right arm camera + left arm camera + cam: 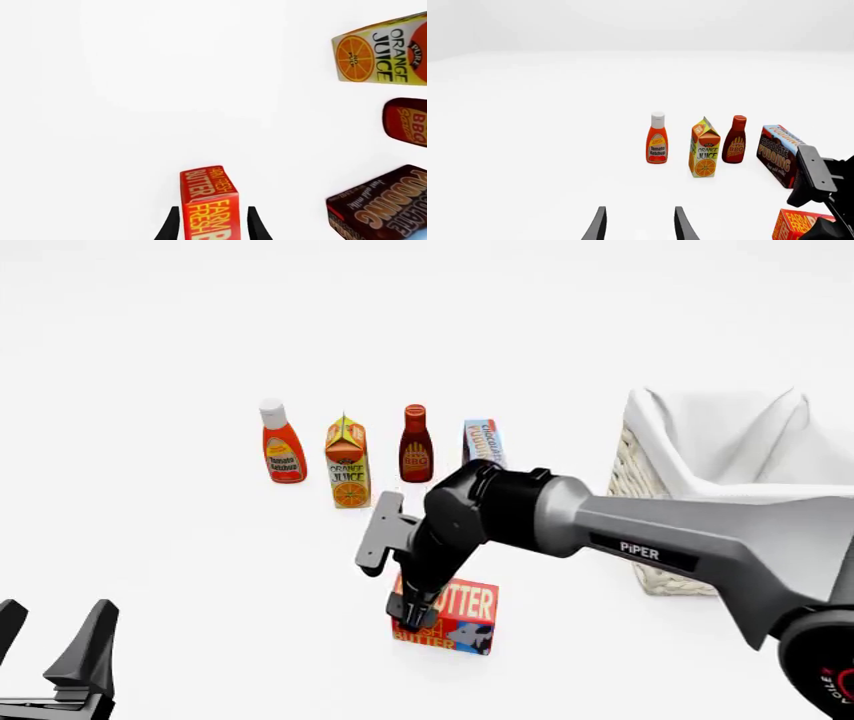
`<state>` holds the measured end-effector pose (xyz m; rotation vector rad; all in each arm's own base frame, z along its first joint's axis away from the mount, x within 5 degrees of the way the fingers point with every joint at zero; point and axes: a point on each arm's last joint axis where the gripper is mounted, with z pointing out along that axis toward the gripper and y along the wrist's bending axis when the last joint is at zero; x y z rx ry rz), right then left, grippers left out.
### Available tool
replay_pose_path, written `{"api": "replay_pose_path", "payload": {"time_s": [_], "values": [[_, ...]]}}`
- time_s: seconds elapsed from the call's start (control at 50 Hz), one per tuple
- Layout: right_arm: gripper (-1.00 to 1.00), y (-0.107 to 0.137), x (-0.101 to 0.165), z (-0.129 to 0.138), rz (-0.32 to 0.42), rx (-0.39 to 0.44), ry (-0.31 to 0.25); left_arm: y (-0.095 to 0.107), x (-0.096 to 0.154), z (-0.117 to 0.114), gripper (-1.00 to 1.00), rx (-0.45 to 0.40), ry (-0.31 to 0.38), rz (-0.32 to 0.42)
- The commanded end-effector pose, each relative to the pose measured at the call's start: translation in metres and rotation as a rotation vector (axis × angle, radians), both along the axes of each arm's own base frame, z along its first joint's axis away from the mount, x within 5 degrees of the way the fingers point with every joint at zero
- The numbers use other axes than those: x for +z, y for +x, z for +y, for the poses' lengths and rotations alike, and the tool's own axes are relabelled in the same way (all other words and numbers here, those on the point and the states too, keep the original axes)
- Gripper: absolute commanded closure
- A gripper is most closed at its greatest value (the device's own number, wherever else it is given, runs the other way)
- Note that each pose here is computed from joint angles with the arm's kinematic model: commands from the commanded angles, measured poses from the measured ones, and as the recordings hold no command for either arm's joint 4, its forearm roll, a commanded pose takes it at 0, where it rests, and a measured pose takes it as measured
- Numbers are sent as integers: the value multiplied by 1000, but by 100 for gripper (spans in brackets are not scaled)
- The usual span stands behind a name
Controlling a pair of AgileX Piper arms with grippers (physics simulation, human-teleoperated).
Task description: Pick the butter and place it in the basket.
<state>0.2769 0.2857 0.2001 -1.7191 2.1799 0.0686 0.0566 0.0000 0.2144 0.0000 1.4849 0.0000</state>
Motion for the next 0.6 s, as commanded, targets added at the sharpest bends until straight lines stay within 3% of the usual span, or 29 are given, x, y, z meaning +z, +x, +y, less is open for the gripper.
{"api": "replay_pose_path", "payload": {"time_s": [0.02, 0.6], "values": [[-100, 1, -5, 1, 2, -2, -1, 0, 0, 0, -100, 0, 0, 0], [-100, 5, -17, 7, 5, -3, -1, 0, 0, 0, -100, 0, 0, 0]]}}
